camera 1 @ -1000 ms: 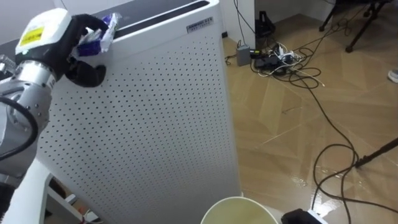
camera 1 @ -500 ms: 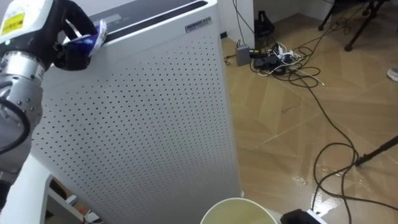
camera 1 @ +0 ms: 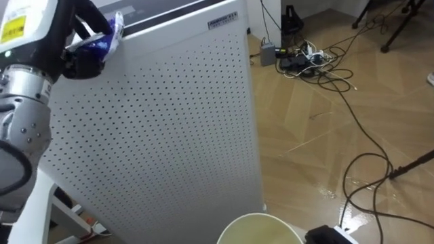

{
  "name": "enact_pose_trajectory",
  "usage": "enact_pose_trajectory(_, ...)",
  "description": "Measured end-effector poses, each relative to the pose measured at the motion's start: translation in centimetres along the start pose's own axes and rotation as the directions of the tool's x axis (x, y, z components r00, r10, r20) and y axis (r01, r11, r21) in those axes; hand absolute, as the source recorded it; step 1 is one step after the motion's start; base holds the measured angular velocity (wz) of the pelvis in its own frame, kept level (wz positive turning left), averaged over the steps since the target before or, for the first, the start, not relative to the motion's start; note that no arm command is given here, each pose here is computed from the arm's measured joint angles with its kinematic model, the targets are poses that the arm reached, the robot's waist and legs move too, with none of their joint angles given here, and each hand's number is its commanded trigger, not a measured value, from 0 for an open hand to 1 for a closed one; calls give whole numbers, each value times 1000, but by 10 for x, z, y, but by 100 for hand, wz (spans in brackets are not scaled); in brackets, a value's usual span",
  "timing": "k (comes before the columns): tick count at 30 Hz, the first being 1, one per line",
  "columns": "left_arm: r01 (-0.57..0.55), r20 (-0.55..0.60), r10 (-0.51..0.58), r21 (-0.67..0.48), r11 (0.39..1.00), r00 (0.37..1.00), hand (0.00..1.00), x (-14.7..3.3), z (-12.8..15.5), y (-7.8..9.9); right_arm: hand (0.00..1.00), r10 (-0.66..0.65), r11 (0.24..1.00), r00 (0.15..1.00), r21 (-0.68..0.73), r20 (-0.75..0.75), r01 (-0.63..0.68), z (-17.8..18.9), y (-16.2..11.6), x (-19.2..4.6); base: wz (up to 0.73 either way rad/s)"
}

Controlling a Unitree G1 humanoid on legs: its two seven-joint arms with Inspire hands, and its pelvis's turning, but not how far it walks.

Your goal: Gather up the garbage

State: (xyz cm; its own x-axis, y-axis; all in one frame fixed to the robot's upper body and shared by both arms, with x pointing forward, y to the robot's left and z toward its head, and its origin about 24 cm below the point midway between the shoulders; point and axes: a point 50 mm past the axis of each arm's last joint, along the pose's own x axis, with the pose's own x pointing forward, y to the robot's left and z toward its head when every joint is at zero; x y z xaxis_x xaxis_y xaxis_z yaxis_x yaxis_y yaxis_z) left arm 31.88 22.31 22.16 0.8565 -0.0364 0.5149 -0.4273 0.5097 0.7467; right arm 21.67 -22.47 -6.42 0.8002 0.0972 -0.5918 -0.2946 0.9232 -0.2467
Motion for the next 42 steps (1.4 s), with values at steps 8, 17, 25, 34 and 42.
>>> enact_pose_trajectory(8, 318, 193, -273, -269, 909, 943, 100, -33, 39, -40, 100, -2, 999, 998, -35, 68, 5, 26, 1, 11, 4)
enact_pose_trajectory(17, 581, 312, -490, -422, 696, 814, 100, -66, 52, -70, 100, -16, 1000, 997, -12, 70, 17, 26, -1, 11, 3)
enact_pose_trajectory(25, 672, 391, -547, -419, 610, 740, 100, -82, 60, -76, 100, -17, 1000, 997, -11, 74, 18, 27, -2, 11, 0)
enact_pose_trajectory(34, 700, 370, -597, -433, 568, 712, 100, -98, 50, -84, 100, -28, 998, 997, 51, 79, 24, 27, -7, 10, 0)
enact_pose_trajectory(42, 708, 250, -698, -496, 503, 671, 100, -118, 20, -109, 100, -42, 996, 995, 77, 90, 35, 29, -3, 12, 2)
